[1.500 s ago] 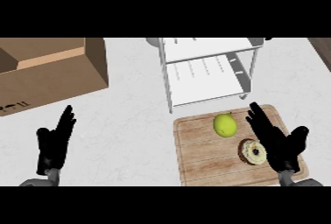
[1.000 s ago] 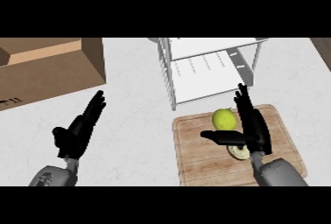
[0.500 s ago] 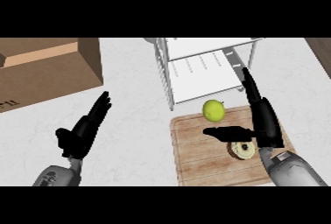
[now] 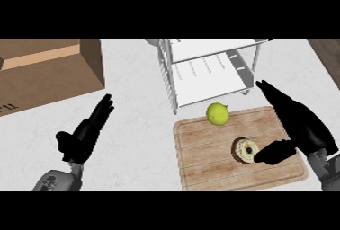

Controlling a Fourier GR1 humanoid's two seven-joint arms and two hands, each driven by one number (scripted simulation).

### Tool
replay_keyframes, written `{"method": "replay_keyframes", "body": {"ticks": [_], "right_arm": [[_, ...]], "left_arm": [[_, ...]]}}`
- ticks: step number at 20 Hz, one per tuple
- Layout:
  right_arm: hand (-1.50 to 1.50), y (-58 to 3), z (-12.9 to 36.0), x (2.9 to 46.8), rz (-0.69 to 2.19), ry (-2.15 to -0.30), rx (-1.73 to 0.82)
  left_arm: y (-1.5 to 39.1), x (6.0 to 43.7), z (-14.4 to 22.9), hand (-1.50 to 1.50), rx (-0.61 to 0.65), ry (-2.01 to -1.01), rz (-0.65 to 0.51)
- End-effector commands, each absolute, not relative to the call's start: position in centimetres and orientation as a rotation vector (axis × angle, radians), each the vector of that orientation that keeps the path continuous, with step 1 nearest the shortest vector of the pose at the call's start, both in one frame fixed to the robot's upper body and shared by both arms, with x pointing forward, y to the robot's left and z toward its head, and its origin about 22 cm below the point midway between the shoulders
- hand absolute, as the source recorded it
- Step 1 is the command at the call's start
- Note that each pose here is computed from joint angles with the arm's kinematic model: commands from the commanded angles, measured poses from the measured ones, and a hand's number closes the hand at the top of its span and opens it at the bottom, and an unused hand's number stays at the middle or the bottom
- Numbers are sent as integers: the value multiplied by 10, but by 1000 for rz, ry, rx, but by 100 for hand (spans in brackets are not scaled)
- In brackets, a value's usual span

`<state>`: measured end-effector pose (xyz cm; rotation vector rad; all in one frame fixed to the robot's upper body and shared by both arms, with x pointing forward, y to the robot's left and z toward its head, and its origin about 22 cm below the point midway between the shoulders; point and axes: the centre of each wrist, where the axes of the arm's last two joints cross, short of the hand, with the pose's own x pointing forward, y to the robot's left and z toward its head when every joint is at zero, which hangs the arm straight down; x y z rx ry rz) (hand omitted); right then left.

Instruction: Pick the cupcake from the cutting board and place it in the tiered basket

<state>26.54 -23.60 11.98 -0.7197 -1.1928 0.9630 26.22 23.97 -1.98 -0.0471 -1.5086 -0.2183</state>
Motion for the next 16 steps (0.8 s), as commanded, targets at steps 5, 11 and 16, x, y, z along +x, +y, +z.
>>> {"method": "replay_keyframes", "body": {"ticks": [5, 11, 16], "right_arm": [[-150, -188, 193, 224, 1218, -877, -808], [-150, -170, 198, 206, 1162, -820, -829], [-150, -177, 186, 222, 1091, -817, -963]], "left_arm": [[246, 262, -19, 0, -57, -1516, -214], [243, 265, -22, 0, -73, -1514, -220], [217, 266, -27, 0, -73, -1521, -215]]}}
